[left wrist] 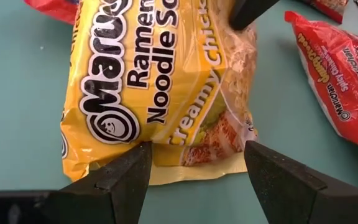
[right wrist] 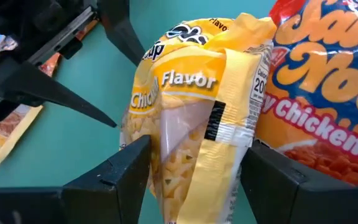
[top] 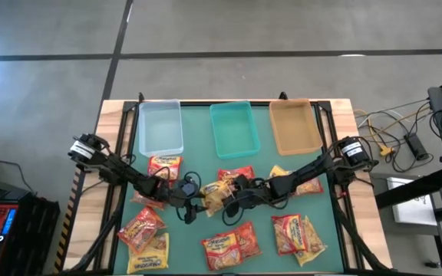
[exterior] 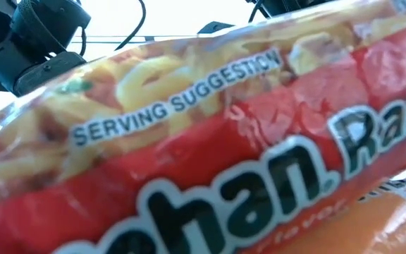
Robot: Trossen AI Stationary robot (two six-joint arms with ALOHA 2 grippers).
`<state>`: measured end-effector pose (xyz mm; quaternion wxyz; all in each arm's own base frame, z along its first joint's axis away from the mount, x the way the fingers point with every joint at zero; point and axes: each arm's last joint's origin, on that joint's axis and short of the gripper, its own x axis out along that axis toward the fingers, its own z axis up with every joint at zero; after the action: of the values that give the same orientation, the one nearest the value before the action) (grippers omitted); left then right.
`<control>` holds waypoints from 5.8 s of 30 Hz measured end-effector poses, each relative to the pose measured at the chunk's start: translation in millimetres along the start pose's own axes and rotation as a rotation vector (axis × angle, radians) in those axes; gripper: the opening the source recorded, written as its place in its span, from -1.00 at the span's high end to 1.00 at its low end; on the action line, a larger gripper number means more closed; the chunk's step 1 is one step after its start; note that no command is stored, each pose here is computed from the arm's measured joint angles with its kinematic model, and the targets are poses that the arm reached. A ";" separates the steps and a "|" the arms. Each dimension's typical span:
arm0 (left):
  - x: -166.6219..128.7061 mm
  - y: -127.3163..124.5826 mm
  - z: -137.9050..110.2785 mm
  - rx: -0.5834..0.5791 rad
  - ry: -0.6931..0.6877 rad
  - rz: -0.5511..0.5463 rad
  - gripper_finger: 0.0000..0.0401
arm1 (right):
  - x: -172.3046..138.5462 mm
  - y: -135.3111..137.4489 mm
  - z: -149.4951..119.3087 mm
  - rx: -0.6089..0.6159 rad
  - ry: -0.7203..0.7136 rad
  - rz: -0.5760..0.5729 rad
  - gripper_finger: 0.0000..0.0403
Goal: Sort Maruchan noodles
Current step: Put the yellow noodle pack into the transparent bin
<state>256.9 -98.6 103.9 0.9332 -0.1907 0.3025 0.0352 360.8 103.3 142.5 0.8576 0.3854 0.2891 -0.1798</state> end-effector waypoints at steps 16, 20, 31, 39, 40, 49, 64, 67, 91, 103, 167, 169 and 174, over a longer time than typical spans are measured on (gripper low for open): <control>-13.9 -4.9 13.5 0.017 -0.066 -0.040 -0.20 | -0.3 1.5 0.9 -0.059 0.023 0.026 0.38; -28.9 -3.6 19.2 0.010 -0.106 -0.061 -0.20 | -1.1 2.0 1.1 -0.088 0.032 0.032 0.42; -63.9 -3.4 35.3 0.066 -0.225 -0.129 -0.20 | -18.9 9.1 11.0 -0.200 0.031 0.065 0.44; -72.3 -0.4 35.8 0.084 -0.221 -0.121 -0.20 | -51.8 17.3 39.1 -0.373 -0.057 0.087 0.44; -72.4 -0.3 36.6 0.091 -0.229 -0.118 -0.20 | -57.4 17.4 46.2 -0.385 -0.087 0.081 0.44; -71.3 5.2 40.1 0.112 -0.262 -0.044 -0.20 | -91.4 -13.6 112.4 -0.538 -0.253 -0.151 0.45; -71.9 24.1 52.3 0.098 -0.425 0.303 -0.20 | -102.0 -19.8 135.0 -0.679 -0.272 -0.088 0.45; -72.5 21.9 52.2 0.144 -0.395 0.238 -0.18 | -101.0 -19.0 133.5 -0.682 -0.268 -0.086 0.45; -61.9 -26.4 56.5 0.256 -0.294 -0.882 -0.16 | -95.0 -8.6 116.6 -0.695 -0.212 -0.010 0.42; -73.2 6.9 39.3 0.193 -0.401 -0.812 -0.16 | -95.2 -8.5 108.2 -0.645 -0.153 -0.007 0.42; -59.6 39.7 96.4 0.192 -0.710 -0.146 0.09 | -97.1 11.6 115.9 -0.738 -0.279 0.220 0.37; -59.6 39.6 96.3 0.192 -0.709 -0.148 0.22 | -97.1 11.6 115.9 -0.737 -0.280 0.219 0.33; -59.6 40.1 96.5 0.191 -0.709 -0.146 0.49 | -99.0 11.8 116.6 -0.704 -0.279 0.225 0.19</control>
<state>254.4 -22.2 196.8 0.9937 -0.0996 -0.0521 0.0040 332.7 30.1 274.4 0.9828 0.0691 0.1694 -0.0252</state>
